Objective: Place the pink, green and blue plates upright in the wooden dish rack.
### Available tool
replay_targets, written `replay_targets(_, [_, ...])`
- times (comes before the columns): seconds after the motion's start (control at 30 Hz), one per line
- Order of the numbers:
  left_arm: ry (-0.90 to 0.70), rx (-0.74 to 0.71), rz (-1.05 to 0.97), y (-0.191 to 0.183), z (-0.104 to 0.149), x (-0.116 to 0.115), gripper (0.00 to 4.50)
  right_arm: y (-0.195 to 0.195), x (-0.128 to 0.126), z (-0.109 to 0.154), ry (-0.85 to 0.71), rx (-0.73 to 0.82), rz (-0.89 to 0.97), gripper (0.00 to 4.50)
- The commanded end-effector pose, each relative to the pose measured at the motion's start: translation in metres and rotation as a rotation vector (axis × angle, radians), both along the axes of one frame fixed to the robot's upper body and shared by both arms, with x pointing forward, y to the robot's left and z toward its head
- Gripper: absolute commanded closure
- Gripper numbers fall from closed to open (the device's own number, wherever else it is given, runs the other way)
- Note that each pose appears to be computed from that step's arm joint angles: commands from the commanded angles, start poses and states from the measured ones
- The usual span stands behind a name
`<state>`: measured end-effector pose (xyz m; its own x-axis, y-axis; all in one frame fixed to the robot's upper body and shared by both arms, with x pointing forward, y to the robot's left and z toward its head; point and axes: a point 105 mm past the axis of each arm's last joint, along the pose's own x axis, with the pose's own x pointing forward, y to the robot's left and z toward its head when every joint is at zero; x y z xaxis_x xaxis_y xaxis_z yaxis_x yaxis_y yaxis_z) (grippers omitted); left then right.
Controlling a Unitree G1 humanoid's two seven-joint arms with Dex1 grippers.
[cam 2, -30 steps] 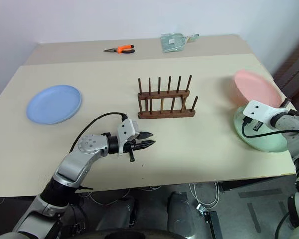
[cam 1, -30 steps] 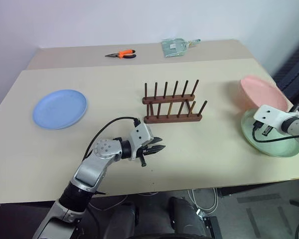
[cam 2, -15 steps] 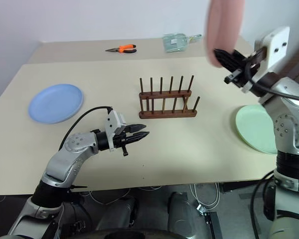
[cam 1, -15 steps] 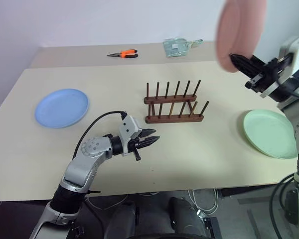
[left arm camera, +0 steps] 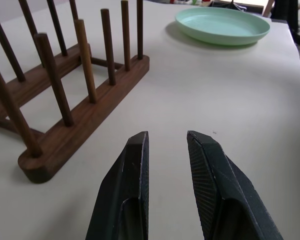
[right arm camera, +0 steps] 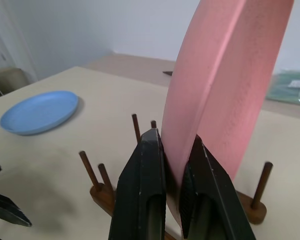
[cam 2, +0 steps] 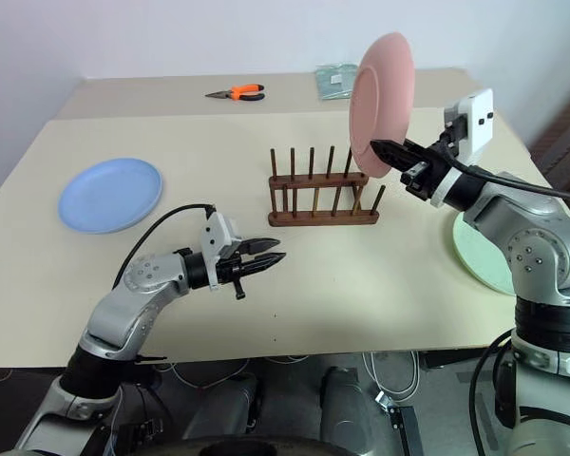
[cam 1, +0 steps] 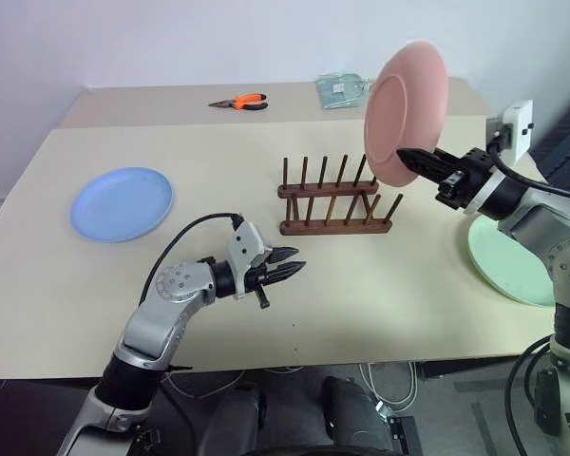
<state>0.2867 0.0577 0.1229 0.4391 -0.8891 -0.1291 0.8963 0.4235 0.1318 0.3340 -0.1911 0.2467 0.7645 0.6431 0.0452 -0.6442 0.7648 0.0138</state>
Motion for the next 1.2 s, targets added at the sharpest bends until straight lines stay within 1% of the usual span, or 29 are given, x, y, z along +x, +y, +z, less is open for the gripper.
replay_targets(0.03, [-0.039,-0.025,-0.018,-0.003,0.011,-0.004,3.32,-0.004,0.005,-0.001,-0.005,0.000,-0.024,4.43])
replay_targets(0.07, [-0.039,-0.026,-0.018,-0.003,0.011,-0.004,3.32,-0.006,0.008,-0.003,0.006,0.006,-0.037,4.43])
replay_targets(0.17, [-0.040,-0.027,-0.018,-0.003,0.012,-0.004,3.32,-0.010,0.013,-0.008,0.026,0.007,-0.055,3.30])
replay_targets(0.2, [-0.041,-0.027,-0.018,-0.003,0.012,-0.004,3.32,-0.011,0.014,-0.008,0.024,0.001,-0.062,2.85])
replay_targets(0.23, [-0.041,-0.026,-0.020,-0.003,0.012,-0.005,3.32,-0.014,0.015,-0.005,-0.016,-0.033,-0.092,2.40])
replay_targets(0.27, [-0.041,-0.025,-0.022,-0.004,0.012,-0.005,3.32,-0.016,0.016,-0.002,-0.047,-0.060,-0.113,1.84])
replay_targets(0.33, [-0.041,-0.029,-0.029,-0.004,0.012,-0.006,3.32,-0.026,0.017,0.011,-0.130,-0.094,-0.170,0.86])
replay_targets(0.4, [-0.044,-0.032,-0.037,-0.006,0.013,-0.007,3.32,-0.045,0.014,0.031,-0.208,-0.095,-0.246,0.86])
replay_targets(0.47, [-0.048,-0.032,-0.049,-0.007,0.014,-0.008,3.32,-0.076,0.005,0.050,-0.251,-0.065,-0.343,0.86])
replay_targets(0.53, [-0.047,-0.034,-0.056,-0.009,0.014,-0.008,3.32,-0.103,-0.006,0.052,-0.238,-0.072,-0.420,0.86])
replay_targets(0.57, [-0.044,-0.035,-0.062,-0.010,0.014,-0.008,3.32,-0.114,-0.010,0.043,-0.200,-0.096,-0.457,0.86])
replay_targets(0.63, [-0.040,-0.033,-0.081,-0.013,0.012,-0.008,3.32,-0.129,-0.018,0.009,-0.071,-0.226,-0.501,0.86])
replay_targets(0.7, [-0.039,-0.025,-0.101,-0.017,0.010,-0.008,3.32,-0.132,-0.028,-0.033,0.056,-0.415,-0.501,0.86])
replay_targets(0.77, [-0.042,-0.018,-0.119,-0.019,0.009,-0.008,3.32,-0.126,-0.037,-0.065,0.139,-0.513,-0.468,0.86])
replay_targets(0.9, [-0.041,-0.019,-0.136,-0.022,0.009,-0.006,3.32,-0.124,-0.045,-0.106,0.239,-0.646,-0.467,0.86])
replay_targets(1.0, [-0.040,-0.022,-0.147,-0.023,0.010,-0.007,3.32,-0.131,-0.046,-0.131,0.296,-0.732,-0.504,0.86])
replay_targets(1.03, [-0.042,-0.018,-0.150,-0.023,0.010,-0.007,3.32,-0.134,-0.045,-0.136,0.312,-0.738,-0.518,1.09])
replay_targets(1.1, [-0.044,-0.014,-0.152,-0.023,0.009,-0.008,3.32,-0.140,-0.042,-0.142,0.337,-0.722,-0.550,1.72])
replay_targets(1.13, [-0.045,-0.014,-0.152,-0.023,0.010,-0.008,3.32,-0.142,-0.041,-0.143,0.342,-0.714,-0.557,2.13])
replay_targets(1.17, [-0.045,-0.014,-0.150,-0.023,0.010,-0.008,3.32,-0.145,-0.040,-0.143,0.342,-0.725,-0.568,2.72])
replay_targets(1.2, [-0.045,-0.014,-0.148,-0.023,0.010,-0.008,3.32,-0.147,-0.039,-0.143,0.340,-0.735,-0.574,3.16])
